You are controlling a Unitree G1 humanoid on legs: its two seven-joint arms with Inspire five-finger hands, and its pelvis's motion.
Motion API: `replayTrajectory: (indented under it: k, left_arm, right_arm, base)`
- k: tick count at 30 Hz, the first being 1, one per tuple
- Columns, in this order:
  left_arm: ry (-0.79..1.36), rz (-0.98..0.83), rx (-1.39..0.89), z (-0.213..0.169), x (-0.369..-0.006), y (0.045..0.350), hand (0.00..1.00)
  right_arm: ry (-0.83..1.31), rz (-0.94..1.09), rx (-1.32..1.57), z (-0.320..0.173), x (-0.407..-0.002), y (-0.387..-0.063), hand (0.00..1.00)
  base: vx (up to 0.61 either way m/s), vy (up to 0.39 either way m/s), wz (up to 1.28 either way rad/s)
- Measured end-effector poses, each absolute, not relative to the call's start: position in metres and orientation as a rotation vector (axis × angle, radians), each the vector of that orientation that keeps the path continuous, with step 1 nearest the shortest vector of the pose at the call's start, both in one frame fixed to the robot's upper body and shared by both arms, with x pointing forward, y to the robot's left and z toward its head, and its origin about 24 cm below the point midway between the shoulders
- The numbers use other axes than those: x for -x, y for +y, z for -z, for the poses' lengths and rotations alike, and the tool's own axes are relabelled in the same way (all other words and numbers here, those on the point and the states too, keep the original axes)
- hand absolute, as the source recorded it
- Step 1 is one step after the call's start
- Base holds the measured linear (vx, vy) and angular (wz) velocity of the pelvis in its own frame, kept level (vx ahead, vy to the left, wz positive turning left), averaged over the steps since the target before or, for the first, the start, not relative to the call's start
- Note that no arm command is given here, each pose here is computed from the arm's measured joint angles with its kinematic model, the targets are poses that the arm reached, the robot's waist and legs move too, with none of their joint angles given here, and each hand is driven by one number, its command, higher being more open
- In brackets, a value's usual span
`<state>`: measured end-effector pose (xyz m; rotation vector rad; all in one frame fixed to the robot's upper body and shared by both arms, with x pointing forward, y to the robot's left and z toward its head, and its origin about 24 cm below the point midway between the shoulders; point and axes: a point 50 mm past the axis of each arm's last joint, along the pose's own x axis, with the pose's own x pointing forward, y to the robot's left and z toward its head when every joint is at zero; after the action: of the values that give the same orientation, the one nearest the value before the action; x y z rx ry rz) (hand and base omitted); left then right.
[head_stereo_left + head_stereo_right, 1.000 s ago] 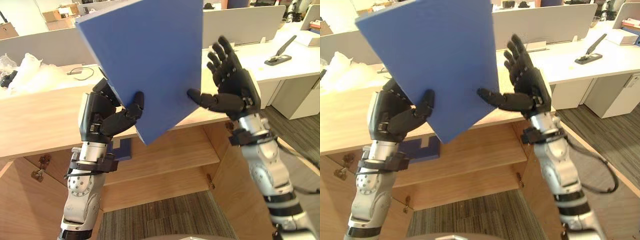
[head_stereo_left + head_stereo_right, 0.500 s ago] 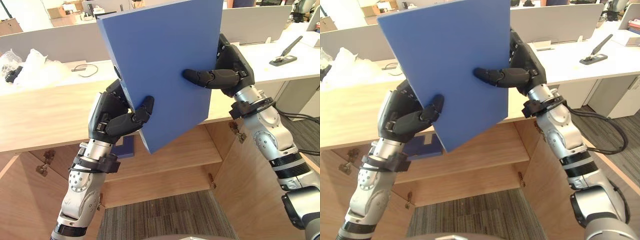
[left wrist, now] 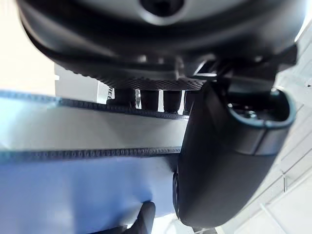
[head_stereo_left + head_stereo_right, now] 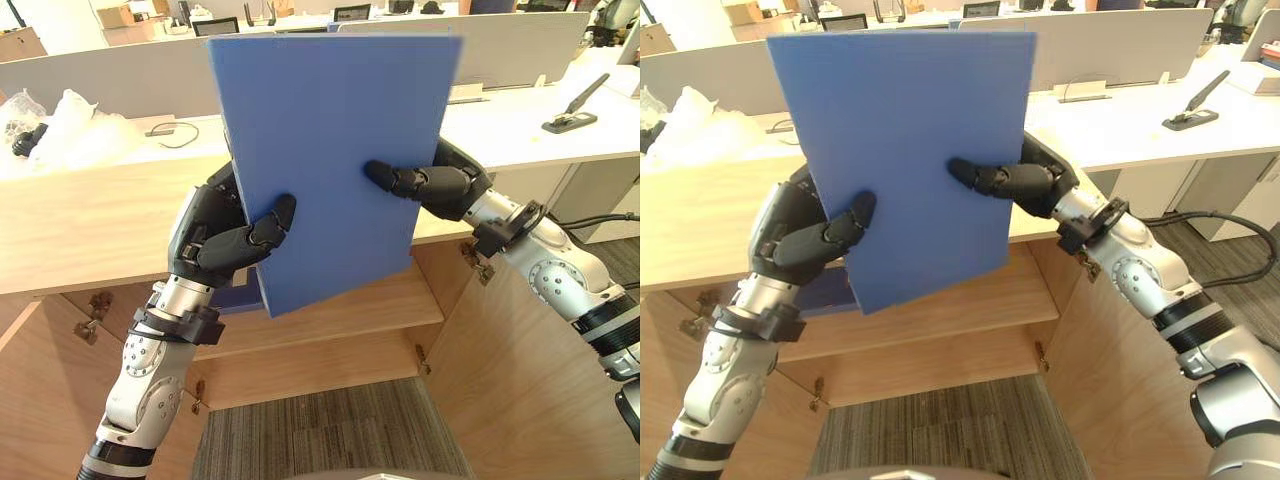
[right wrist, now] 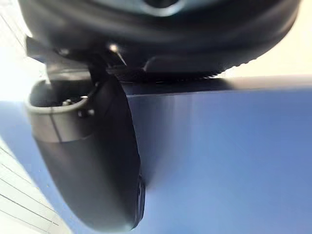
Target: Walk over to the cabinet, pick up the folder, carry it to the office cabinet, place the folder inside the office cabinet, then close the office cabinet door
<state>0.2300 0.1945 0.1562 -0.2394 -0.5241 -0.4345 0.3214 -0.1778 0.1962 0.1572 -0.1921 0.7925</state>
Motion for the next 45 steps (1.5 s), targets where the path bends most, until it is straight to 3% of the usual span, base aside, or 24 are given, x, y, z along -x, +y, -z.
replayTrajectory:
  k: [2,3,13,19,24,27,30,34,37,39,42,45]
  left_arm:
    - [-0.549,0.448,0.246,-0.159,-0.229,0.197,0.0]
    - [-0.546,0.455,0.251,-0.157,-0.23,0.198,1.0]
    - [-0.5,0.565,0.397,-0.136,-0.233,0.196,1.0]
    - [-0.092,0.722,0.473,-0.054,-0.22,0.187,1.0]
    - [0.31,0.768,0.392,0.017,-0.182,0.185,1.0]
    - [0.569,0.775,0.332,0.06,-0.15,0.189,1.0]
    - [0.708,0.72,0.269,0.087,-0.13,0.192,1.0]
    - [0.875,0.657,0.119,0.117,-0.11,0.199,1.0]
    - [1.012,0.551,-0.068,0.139,-0.097,0.207,1.0]
    - [1.061,0.444,-0.152,0.147,-0.091,0.215,1.0]
    - [1.083,0.273,-0.181,0.152,-0.086,0.222,1.0]
    - [1.125,0.161,-0.193,0.156,-0.076,0.231,1.0]
  right_arm:
    - [-0.185,-0.838,-0.192,-0.188,-0.318,-0.171,0.0]
    - [-0.183,-0.839,-0.216,-0.184,-0.317,-0.168,0.0]
    - [-0.13,-0.843,-0.228,-0.163,-0.313,-0.164,0.0]
    - [-0.043,-0.85,-0.001,-0.151,-0.307,-0.173,0.0]
    - [0.04,-0.93,0.222,-0.139,-0.297,-0.165,0.0]
    - [-0.098,-1.068,0.254,-0.165,-0.28,-0.14,0.0]
    - [-0.378,-1.189,0.293,-0.201,-0.257,-0.113,0.0]
    - [-0.609,-1.264,0.262,-0.212,-0.237,-0.082,0.0]
    - [-0.561,-1.305,0.354,-0.178,-0.232,-0.059,0.0]
    - [-0.369,-1.325,0.47,-0.124,-0.235,-0.047,0.0]
    - [-0.068,-1.31,0.658,-0.048,-0.237,-0.056,0.0]
    - [0.093,-1.252,0.79,-0.013,-0.243,-0.075,0.0]
  base:
    - [-0.02,0.001,0.01]
    - [0.0,0.0,0.0]
    - [-0.01,0.004,0.0]
    - [-0.02,0.009,-0.01]
    - [-0.01,-0.001,-0.03]
    - [-0.02,0.005,-0.06]
    - [0.0,0.0,0.0]
    - [-0.04,0.008,0.0]
    - [-0.06,0.024,-0.03]
    - [-0.06,0.018,-0.03]
    - [-0.02,0.006,-0.01]
    - [-0.01,0.004,0.04]
